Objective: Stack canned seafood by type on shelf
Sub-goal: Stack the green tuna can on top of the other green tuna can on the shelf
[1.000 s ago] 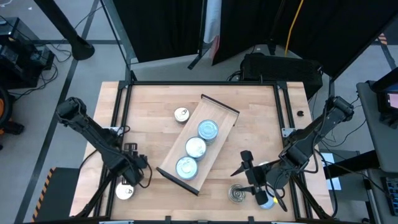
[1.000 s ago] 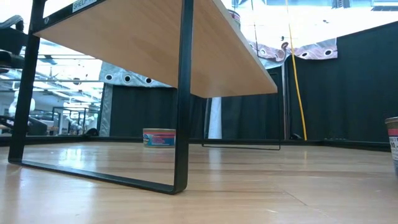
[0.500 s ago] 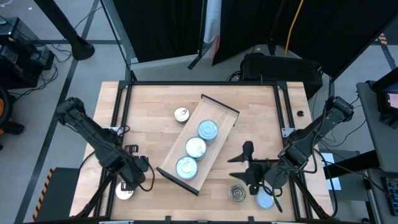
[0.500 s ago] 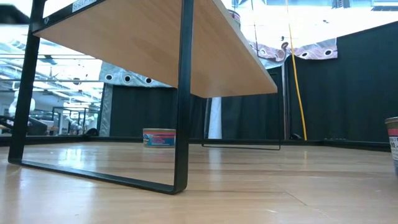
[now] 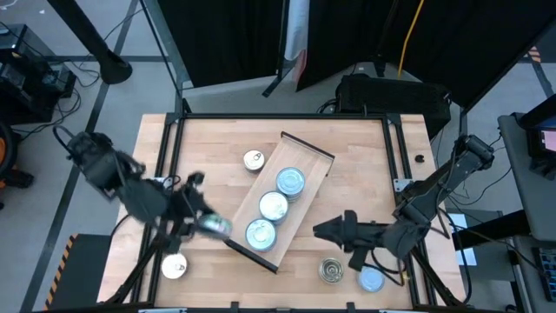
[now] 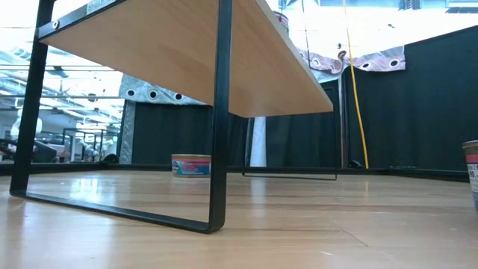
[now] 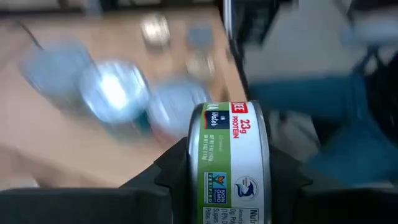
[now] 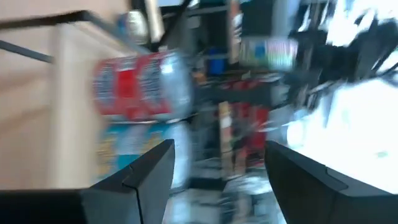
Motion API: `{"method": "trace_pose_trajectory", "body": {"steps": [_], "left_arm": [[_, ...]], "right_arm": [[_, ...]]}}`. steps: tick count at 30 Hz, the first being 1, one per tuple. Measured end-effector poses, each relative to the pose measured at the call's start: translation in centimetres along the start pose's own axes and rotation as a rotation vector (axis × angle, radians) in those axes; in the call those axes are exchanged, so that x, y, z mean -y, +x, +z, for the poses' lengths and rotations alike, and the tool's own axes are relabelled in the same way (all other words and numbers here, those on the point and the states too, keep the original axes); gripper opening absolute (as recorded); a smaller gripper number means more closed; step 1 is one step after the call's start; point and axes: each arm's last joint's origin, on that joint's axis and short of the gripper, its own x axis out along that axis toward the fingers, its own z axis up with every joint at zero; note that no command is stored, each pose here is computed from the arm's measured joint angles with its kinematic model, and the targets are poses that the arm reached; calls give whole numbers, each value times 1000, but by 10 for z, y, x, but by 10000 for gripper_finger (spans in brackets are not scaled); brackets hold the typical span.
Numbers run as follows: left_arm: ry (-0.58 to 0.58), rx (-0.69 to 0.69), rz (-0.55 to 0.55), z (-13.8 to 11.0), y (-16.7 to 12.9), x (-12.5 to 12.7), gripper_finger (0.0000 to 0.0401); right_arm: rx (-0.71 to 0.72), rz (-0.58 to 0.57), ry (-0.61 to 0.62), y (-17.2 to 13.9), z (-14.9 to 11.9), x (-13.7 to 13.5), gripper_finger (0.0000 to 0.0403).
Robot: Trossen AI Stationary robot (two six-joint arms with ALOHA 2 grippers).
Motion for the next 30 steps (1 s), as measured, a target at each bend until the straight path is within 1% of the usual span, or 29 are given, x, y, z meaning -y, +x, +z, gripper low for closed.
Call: {"method": "trace_pose_trajectory", "body": {"steps": [3,6,8,9,12,14,15,18,20,22,25,30], "left_arm": [[43,162,35,24,-10,-17,139],[53,297,43,43,-12,-35,139],[17,362,12,53,-12,-47,139],[-29,372,-3,56,-10,-54,139],[-217,380,9,63,-2,-77,139],[-280,389,9,69,9,-90,139],[-303,400,-9,73,14,-96,139],[-373,405,-113,83,32,-109,139],[-411,391,-142,86,43,-117,139],[-442,357,-141,86,56,-127,139],[-477,323,-149,87,70,-135,139],[-480,304,-177,87,78,-139,139]], "right_arm": [[10,-96,-133,0,3,12,238],[-60,-164,-300,-2,3,20,239],[-105,-190,-387,-1,1,25,243],[-114,-200,-415,0,0,27,247],[-150,-193,-533,5,-5,29,270],[-177,-183,-625,8,-9,30,288],[-196,-187,-664,11,-11,31,297],[-249,-215,-755,19,-16,36,316],[-284,-231,-815,24,-18,39,321],[-321,-228,-886,30,-21,39,321],[-355,-198,-967,40,-26,36,319],[-344,-198,-1012,49,-32,36,314]]}}
